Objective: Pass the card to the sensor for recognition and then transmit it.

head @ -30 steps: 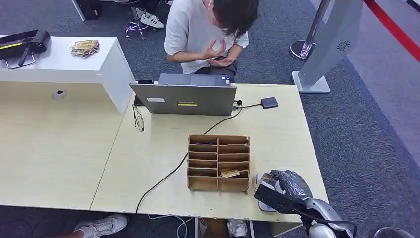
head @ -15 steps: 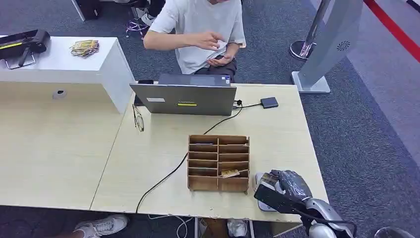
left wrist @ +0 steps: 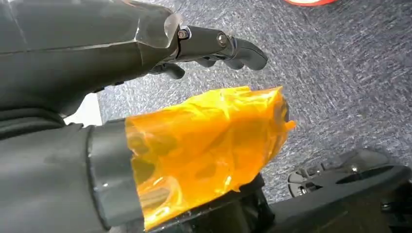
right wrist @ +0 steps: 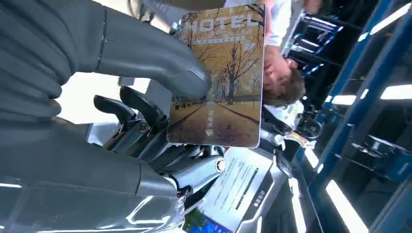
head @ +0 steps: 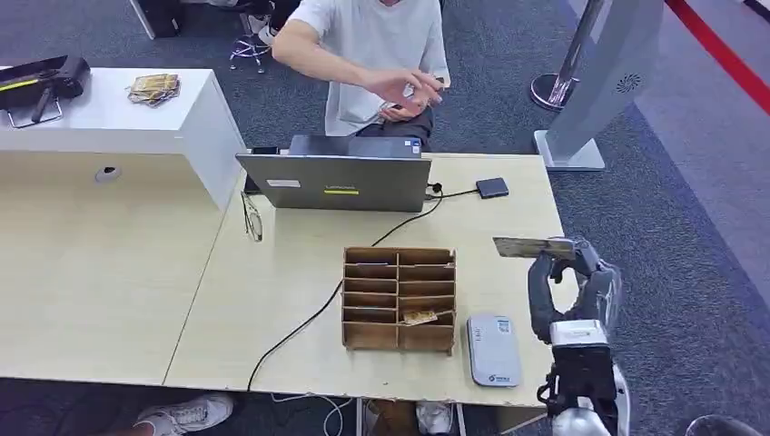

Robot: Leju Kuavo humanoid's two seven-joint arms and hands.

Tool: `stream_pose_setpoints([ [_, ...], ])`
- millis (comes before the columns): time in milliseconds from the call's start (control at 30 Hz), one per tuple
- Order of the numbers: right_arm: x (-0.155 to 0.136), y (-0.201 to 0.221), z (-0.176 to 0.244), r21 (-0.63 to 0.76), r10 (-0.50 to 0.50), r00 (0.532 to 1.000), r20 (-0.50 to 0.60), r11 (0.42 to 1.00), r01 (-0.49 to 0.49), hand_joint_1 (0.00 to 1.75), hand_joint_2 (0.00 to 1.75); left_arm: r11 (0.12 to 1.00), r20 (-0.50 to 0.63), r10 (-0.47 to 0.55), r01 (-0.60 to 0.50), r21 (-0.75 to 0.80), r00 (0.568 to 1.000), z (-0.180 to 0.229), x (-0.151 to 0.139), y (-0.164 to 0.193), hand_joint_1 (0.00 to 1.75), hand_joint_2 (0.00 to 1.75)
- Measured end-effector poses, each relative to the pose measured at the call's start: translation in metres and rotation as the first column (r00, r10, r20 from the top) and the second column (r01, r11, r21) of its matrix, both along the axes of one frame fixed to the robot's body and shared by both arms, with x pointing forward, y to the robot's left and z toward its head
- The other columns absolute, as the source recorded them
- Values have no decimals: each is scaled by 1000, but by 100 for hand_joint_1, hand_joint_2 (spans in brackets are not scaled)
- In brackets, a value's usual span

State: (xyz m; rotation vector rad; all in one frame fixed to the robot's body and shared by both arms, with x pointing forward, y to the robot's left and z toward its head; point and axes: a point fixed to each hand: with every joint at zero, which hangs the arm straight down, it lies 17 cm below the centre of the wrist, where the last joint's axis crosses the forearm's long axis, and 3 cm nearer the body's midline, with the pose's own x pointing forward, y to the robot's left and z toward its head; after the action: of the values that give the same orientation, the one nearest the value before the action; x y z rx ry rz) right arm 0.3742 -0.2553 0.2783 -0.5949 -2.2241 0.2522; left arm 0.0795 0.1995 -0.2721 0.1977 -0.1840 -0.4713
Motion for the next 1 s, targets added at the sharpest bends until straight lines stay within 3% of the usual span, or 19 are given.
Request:
stream_pose_setpoints([
  [667, -6, 40, 34, 33, 114, 991, 76, 993, -116, 175, 175, 1000, 2, 4, -4, -1, 1000, 0, 0, 0, 0, 0],
  [1000, 11, 77, 30, 19, 200, 980, 5, 980, -200, 175, 175, 1000, 1, -4, 4, -3, 1000, 0, 1, 0, 0, 0],
])
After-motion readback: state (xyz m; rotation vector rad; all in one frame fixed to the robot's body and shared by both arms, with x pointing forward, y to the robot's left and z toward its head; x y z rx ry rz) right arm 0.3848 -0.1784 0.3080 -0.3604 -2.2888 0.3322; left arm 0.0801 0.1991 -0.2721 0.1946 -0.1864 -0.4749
